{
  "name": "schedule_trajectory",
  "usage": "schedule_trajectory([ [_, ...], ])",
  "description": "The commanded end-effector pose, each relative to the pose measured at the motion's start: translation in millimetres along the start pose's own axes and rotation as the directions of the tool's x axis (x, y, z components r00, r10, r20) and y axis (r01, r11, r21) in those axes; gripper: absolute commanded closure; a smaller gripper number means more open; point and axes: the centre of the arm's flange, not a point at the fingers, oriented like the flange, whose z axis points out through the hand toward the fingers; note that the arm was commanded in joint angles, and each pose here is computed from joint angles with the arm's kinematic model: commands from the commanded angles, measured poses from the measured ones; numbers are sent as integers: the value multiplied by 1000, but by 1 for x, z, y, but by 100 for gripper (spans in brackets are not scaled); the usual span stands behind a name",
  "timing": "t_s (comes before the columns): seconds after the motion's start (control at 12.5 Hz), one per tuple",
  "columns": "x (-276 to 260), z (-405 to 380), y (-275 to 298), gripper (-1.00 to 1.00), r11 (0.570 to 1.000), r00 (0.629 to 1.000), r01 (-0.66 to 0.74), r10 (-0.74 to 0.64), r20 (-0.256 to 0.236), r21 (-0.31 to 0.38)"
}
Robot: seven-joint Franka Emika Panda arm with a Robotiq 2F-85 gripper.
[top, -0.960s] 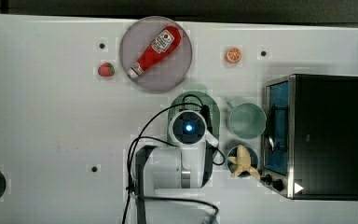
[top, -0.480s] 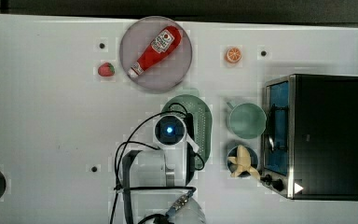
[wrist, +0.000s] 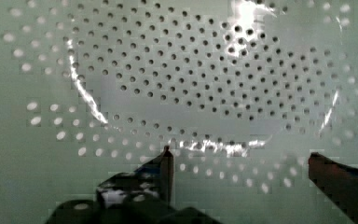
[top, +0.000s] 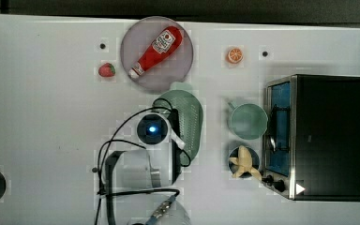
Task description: Drag strainer right to left.
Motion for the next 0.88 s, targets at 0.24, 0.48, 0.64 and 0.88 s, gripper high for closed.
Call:
schedule_trajectory([
  [0.24, -54, -5, 4, -100, 1000, 999, -14, 15, 38, -4],
  [0.48, -84, -5, 1, -100, 1000, 998, -8, 9, 60, -23],
  [0.64, -104, -5, -1, -100, 1000, 997, -12, 14, 81, -26],
  [0.88, -134, -5, -7, -100, 999, 992, -39, 42, 118, -28],
])
